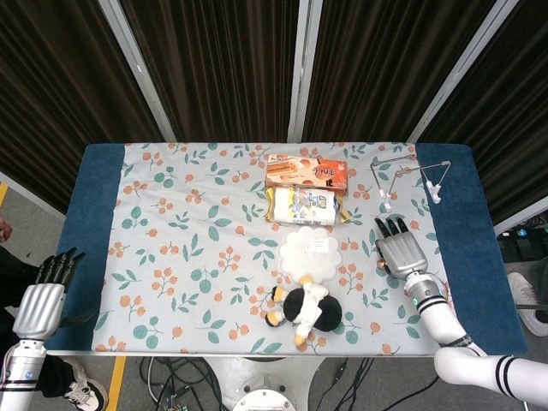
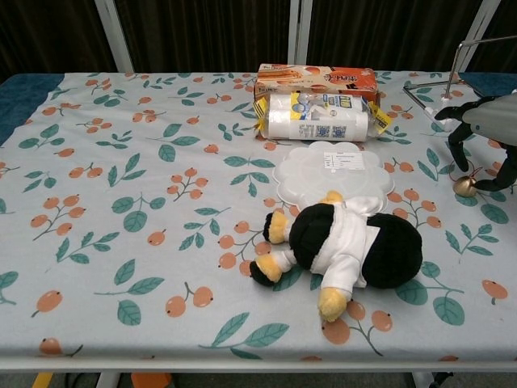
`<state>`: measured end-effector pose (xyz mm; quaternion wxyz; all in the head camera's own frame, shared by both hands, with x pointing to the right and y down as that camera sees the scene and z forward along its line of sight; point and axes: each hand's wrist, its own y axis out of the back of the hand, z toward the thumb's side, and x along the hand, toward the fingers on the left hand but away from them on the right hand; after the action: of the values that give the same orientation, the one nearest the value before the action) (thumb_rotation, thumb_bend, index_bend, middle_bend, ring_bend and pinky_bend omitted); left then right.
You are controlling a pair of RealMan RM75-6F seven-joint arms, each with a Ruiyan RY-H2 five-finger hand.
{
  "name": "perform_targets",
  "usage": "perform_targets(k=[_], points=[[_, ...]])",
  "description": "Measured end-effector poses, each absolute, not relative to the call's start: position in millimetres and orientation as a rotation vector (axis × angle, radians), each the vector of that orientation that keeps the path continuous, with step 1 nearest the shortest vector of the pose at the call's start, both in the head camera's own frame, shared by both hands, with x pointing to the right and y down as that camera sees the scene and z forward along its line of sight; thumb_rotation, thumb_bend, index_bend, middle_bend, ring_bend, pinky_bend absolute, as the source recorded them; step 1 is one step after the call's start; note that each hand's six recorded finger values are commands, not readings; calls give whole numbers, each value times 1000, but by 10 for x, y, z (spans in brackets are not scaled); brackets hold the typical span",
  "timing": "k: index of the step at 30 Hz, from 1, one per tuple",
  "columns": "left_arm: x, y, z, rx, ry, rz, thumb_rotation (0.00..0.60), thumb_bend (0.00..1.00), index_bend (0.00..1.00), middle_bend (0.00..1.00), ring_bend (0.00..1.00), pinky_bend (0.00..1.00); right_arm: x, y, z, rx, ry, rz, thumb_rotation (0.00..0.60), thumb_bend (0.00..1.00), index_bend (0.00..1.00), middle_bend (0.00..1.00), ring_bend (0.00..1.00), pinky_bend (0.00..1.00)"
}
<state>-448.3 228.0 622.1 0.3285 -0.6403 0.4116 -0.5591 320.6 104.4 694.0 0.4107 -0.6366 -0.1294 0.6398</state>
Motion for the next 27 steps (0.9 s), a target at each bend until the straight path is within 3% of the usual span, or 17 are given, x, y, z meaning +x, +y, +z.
perform_targets(k=[27], points=[[-4490,2286,6222,-1678,1078,-1466,600,20,86,0,0,16,3206,1045,6952,-1621,-330,1634,600,260,533,0,0,0]])
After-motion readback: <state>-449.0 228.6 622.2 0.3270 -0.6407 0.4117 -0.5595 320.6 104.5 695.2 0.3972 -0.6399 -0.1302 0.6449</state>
